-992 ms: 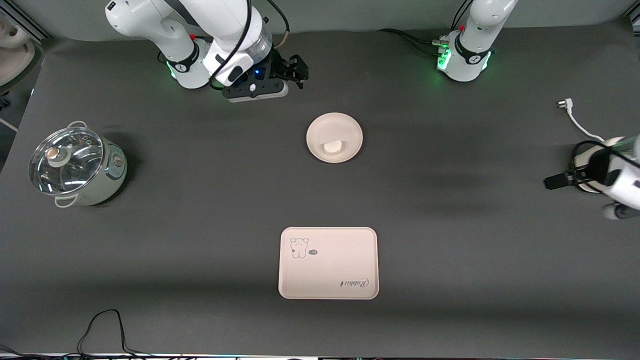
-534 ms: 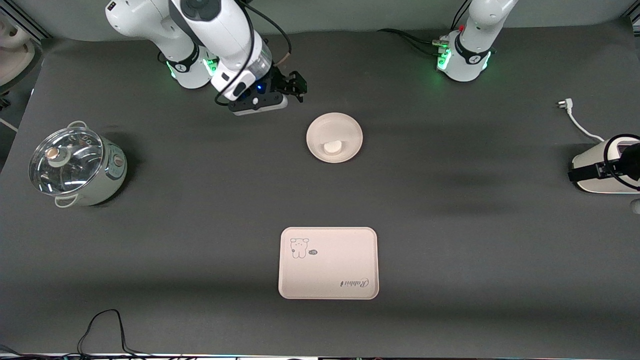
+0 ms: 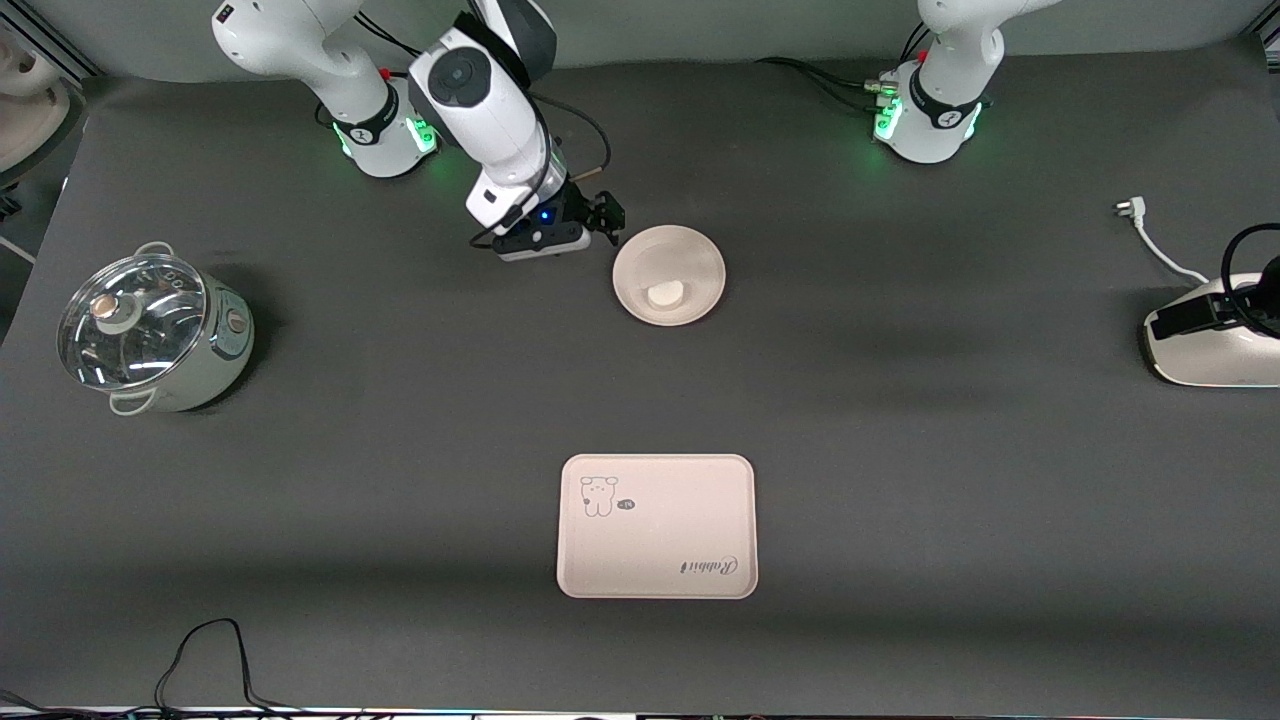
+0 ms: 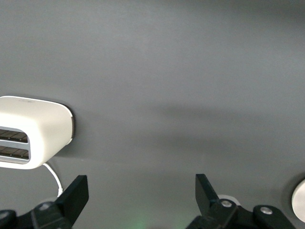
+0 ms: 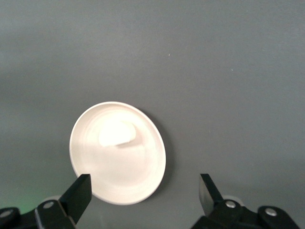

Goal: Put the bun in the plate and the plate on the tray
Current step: 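Lower the right gripper to the plate rim and grip it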

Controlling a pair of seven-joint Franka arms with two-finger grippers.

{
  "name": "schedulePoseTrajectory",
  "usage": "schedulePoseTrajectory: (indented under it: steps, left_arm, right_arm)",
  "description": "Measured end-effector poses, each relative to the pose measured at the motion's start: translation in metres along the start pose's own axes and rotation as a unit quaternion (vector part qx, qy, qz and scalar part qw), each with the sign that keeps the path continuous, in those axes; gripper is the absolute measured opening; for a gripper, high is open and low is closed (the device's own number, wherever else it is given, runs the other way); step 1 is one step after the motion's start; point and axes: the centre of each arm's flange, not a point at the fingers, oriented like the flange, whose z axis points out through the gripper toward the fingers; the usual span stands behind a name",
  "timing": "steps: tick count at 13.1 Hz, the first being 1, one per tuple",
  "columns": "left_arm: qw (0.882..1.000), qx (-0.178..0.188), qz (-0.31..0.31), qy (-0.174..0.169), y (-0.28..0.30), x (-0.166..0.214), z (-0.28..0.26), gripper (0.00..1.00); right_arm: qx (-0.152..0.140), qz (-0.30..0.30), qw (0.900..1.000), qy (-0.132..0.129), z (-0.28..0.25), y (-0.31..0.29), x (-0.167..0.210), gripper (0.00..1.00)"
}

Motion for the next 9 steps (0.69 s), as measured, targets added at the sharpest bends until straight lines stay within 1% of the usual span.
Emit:
schedulePoseTrajectory:
  steps: [4, 5, 7, 9]
  left_arm:
    - [1.000, -0.002, 0.013, 0.025, 0.013, -0.025, 0.008, 1.00]
    - [1.000, -0.002, 0.013, 0.026, 0.012, -0.035, 0.010, 1.00]
    - [1.000, -0.003, 0.016, 0.026, 0.012, -0.051, 0.009, 1.00]
    - [0.999, -0.008, 0.017, 0.027, 0.014, -0.056, 0.007, 1.00]
  right_arm:
    - [0.004, -0.012, 0.999, 0.036, 0.082, 0.008, -0.018, 1.00]
    - [0.003, -0.011, 0.999, 0.044, 0.100, 0.012, -0.020, 1.00]
    - [-0.003, -0.009, 0.999, 0.049, 0.131, 0.021, -0.024, 1.00]
    - [-0.010, -0.009, 0.999, 0.046, 0.145, 0.025, -0.027, 1.00]
